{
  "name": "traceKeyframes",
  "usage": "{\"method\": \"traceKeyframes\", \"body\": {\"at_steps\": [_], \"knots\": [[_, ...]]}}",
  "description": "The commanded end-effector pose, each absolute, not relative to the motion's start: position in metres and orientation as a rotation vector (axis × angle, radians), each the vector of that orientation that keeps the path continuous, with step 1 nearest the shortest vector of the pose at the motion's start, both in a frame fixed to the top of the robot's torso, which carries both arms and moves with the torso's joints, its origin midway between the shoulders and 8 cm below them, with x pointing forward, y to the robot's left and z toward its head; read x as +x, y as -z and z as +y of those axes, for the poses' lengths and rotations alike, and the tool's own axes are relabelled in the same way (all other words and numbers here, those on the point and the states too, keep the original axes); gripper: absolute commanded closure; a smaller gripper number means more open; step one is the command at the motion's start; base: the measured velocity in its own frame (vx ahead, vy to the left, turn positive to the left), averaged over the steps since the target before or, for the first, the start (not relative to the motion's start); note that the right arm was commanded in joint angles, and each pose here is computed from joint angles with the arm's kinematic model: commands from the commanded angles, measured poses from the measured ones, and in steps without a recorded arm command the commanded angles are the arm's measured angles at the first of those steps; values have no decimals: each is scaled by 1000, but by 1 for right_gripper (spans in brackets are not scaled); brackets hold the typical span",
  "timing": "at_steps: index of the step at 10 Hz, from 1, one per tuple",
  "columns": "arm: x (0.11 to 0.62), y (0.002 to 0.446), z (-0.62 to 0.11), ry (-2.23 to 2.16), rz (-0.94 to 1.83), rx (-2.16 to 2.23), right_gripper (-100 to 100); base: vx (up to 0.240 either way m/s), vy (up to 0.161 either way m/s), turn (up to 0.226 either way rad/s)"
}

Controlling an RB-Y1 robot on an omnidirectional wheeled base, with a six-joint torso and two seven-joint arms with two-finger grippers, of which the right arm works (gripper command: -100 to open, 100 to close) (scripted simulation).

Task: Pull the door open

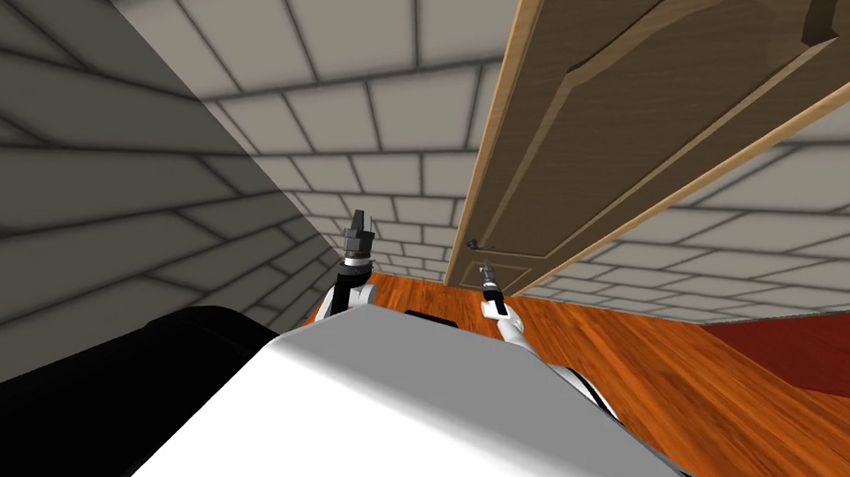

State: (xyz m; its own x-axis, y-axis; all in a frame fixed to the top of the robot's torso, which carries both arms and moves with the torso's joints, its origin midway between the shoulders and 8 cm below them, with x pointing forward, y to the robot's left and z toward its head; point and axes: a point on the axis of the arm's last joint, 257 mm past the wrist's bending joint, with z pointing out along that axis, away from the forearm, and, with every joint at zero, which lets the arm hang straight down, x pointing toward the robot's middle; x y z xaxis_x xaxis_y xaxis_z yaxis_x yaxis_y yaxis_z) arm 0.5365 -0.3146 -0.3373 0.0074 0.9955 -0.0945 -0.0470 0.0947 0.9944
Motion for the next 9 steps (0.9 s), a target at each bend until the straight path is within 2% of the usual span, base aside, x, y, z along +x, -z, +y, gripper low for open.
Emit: {"method": "traceKeyframes", "body": {"at_steps": [1,4,6,8,9], "knots": [[537,342,-318,-1147,1223,1117,-100,24,-58,120],[539,351,-324,-1129,1238,1134,-100,28,-70,137],[539,352,-325,-1128,1239,1136,-100,13,-53,11],[527,355,-355,-1104,1218,1156,-100,153,43,158],[527,355,-355,-1104,1218,1156,-100,126,24,13]]}}
